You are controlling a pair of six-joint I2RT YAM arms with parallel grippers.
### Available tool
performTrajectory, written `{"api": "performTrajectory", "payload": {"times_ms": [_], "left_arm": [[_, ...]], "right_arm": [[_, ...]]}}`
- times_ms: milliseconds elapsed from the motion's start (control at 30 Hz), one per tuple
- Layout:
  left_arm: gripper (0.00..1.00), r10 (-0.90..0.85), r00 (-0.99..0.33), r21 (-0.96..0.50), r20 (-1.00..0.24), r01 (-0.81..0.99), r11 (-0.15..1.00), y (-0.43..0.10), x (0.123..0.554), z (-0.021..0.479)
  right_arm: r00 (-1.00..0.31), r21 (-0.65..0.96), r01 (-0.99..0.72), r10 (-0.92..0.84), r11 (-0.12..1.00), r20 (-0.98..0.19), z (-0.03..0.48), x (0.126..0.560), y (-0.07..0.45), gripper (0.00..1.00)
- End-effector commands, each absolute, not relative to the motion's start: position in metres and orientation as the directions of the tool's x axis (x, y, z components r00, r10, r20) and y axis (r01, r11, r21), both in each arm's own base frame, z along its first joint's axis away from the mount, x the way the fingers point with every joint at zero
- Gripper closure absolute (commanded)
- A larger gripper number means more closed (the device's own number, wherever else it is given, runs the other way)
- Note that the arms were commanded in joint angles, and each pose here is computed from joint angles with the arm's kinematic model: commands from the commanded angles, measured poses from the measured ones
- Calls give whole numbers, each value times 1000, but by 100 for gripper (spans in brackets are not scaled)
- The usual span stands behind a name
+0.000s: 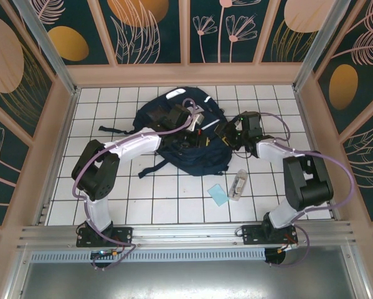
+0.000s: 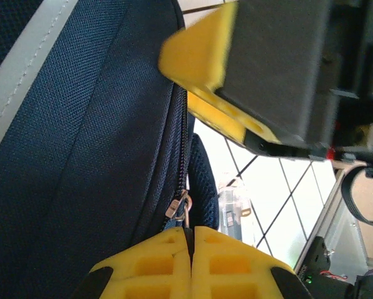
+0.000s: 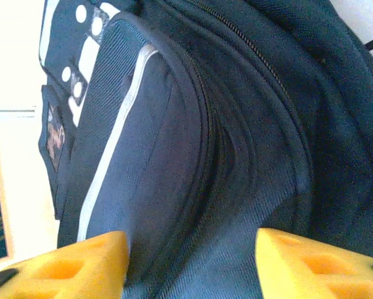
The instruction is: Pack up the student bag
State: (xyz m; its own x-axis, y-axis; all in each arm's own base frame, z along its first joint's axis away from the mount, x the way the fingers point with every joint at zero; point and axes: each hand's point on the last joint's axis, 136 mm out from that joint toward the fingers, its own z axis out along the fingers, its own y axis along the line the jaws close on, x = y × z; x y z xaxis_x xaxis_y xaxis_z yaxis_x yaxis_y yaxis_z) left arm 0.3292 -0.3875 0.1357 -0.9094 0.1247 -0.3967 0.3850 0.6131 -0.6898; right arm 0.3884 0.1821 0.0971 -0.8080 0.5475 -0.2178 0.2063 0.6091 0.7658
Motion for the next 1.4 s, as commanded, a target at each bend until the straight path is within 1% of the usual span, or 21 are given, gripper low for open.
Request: {"api": "performTrajectory", "payload": {"times_ms": [0,33,100,133,267,433,567,700,867,1000,1100,1200,1300,1367], "left_arm": [[100,212,-847,-728,-488,528,437,-415,300,175],[100,219,-846,-724,-486,530,441,-413,297,173],[100,230,-845,-706,-482,530,469,-407,295,167],[100,238,-842,-690,-483,534,489,-403,295,163],[100,280,-848,-593,-451,518,617,-381,298,135],[100,292,-876,-405,-385,444,799,-324,304,102],[100,285,-907,-341,-311,386,857,-283,288,87],[100,239,-927,-318,-290,328,890,-253,278,88],[100,173,-947,-261,-272,246,934,-218,277,81],[100,115,-962,-162,-249,158,974,-183,277,72],[100,69,-957,-60,-282,89,994,-155,290,75],[100,16,-920,45,-392,-2,999,-127,326,84],[100,-64,-874,33,-481,-91,995,-116,361,89],[100,-83,-856,17,-511,-107,994,-118,373,93]], "right_arm": [[-797,805,162,557,570,-234,101,408,199,65],[-792,802,166,562,574,-238,98,410,198,76],[-782,791,173,570,587,-252,92,412,193,93],[-776,784,179,575,594,-259,90,412,191,100],[-745,776,189,603,601,-286,88,413,176,100],[-718,748,197,613,634,-330,91,416,155,100],[-707,738,195,614,646,-350,93,420,147,100],[-710,726,181,599,664,-370,95,425,147,100],[-713,705,165,577,690,-398,99,429,146,100],[-727,673,139,536,727,-429,100,430,147,100],[-741,658,112,504,745,-444,101,431,152,100],[-753,647,90,477,757,-453,100,431,158,100],[-763,644,81,463,761,-452,98,431,162,100],[-764,642,73,456,764,-457,99,431,163,100]]}}
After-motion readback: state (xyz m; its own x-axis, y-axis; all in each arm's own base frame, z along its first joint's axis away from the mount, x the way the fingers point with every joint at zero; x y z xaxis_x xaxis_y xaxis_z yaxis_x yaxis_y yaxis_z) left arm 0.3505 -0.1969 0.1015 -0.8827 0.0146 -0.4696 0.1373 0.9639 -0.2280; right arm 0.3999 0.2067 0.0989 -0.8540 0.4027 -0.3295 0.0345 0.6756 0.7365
